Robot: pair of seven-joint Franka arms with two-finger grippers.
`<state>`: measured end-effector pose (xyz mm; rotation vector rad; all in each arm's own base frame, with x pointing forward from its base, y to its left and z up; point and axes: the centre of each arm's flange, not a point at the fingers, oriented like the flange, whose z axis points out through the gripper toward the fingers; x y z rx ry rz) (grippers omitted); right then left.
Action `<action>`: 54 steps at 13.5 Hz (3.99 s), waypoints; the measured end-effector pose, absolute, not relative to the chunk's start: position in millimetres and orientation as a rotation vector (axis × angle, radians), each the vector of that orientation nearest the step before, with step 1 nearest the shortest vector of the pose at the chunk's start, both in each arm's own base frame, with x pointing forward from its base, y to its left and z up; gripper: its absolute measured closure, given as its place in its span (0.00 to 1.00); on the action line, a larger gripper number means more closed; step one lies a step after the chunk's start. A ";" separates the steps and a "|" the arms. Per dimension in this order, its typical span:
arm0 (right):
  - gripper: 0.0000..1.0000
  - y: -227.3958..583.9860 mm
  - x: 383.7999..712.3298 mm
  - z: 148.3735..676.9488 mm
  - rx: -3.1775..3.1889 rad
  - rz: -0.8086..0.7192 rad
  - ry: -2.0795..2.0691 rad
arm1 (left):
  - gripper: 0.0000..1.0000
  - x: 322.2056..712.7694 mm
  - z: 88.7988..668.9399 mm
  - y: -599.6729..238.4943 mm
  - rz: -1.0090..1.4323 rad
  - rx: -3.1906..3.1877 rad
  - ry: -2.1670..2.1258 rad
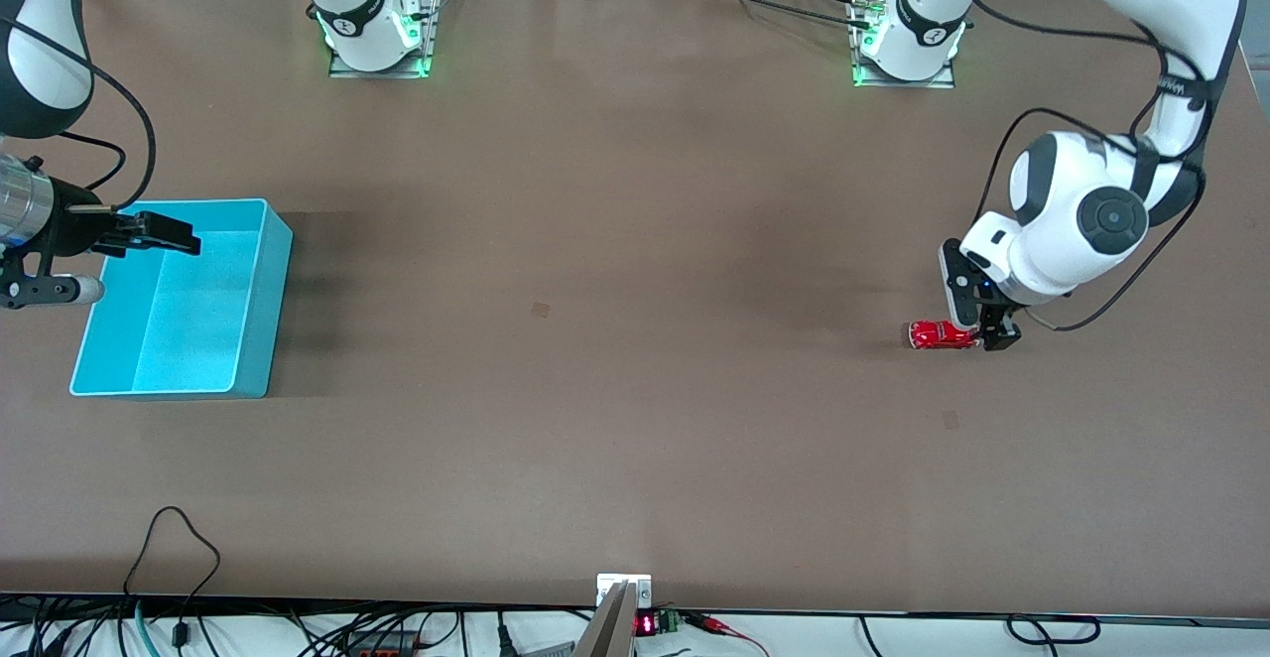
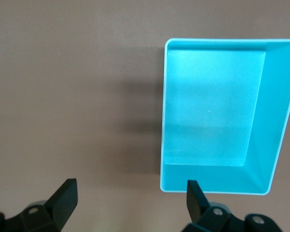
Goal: Wind red beetle toy and store in blue box
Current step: 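Lower the left gripper and close it on the red car, then drag the held car backward along the table to wind it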
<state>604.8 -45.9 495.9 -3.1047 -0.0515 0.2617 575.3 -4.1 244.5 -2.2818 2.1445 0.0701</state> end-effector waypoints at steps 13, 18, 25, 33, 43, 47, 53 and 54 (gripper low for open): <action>0.00 -39.2 601.4 493.8 -3.097 0.311 -0.068 | 0.00 576.1 191.7 -3.7 0.029 -2.249 2.193; 0.00 -39.0 601.1 493.7 -3.097 0.314 -0.069 | 0.20 577.1 188.7 -3.9 0.013 -2.244 2.189; 0.00 -35.6 601.2 493.5 -3.095 0.317 -0.081 | 0.47 577.6 184.6 7.0 0.000 -2.261 2.164; 0.00 -34.8 601.2 493.5 -3.095 0.317 -0.083 | 0.56 578.0 185.0 7.0 -0.004 -2.257 2.165; 0.00 -33.6 601.2 493.5 -3.095 0.318 -0.087 | 0.56 574.8 184.0 79.5 -0.003 -2.229 2.193; 0.00 -33.5 601.2 493.5 -3.095 0.318 -0.087 | 0.56 572.2 183.7 134.4 -0.009 -2.181 2.232; 0.00 -33.4 601.2 493.5 -3.095 0.318 -0.087 | 0.46 569.3 175.1 167.8 -0.007 -2.127 2.298; 0.00 -33.5 601.2 493.4 -3.095 0.318 -0.087 | 0.36 570.0 175.4 162.6 -0.002 -2.122 2.322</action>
